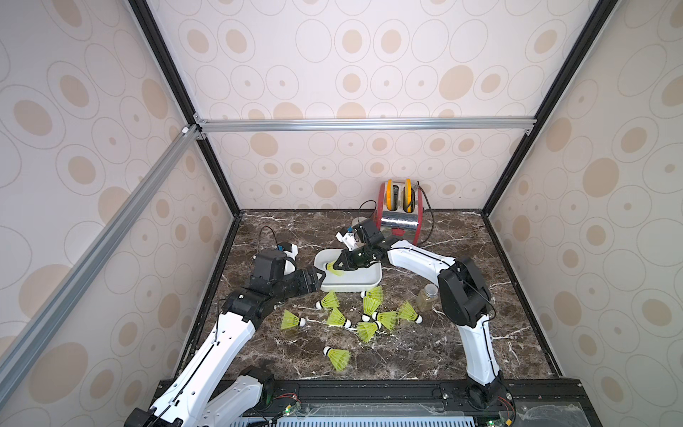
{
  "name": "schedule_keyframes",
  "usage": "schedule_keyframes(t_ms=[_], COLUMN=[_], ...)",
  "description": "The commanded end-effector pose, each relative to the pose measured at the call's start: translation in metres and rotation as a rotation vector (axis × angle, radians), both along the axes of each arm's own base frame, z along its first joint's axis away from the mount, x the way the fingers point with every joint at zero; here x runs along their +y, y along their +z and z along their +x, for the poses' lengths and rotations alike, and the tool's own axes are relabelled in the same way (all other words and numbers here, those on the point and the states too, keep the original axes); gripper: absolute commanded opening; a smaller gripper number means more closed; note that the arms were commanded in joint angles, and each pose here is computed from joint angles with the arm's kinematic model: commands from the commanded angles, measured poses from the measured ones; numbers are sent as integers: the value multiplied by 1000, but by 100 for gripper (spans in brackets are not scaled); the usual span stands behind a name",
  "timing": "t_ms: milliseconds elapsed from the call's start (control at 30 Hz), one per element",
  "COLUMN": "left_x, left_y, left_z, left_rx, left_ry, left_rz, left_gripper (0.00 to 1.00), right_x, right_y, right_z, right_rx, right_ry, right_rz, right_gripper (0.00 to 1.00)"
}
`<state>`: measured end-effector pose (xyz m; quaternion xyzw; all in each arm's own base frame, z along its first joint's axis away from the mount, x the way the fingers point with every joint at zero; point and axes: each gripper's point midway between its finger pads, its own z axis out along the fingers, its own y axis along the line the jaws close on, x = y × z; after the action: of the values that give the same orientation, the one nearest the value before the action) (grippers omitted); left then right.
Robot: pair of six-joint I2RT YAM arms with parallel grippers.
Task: Put the shuttlecocks into the storage box
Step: Place the shuttlecock in the storage box.
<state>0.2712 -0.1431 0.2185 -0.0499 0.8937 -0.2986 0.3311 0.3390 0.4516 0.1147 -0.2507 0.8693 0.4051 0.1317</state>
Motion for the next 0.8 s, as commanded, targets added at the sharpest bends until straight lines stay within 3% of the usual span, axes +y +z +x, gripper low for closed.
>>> schedule_keyframes(t_ms=[0,533,767], left_x=[-6,-11,-11], left_y=[11,15,15], left_z=[0,-6,-9], left_rx=[-32,-37,-37], left_ry=[-19,-35,-30], left_rz=[-36,-90,-106], left_gripper=[80,81,81], right_x=[9,17,17], right_y=[-4,-28,-39], right_z=[7,18,22], right_rx=[-17,-52,-63], right_ry=[4,85,94], right_rz=[3,-89,-125], right_gripper=[0,0,7])
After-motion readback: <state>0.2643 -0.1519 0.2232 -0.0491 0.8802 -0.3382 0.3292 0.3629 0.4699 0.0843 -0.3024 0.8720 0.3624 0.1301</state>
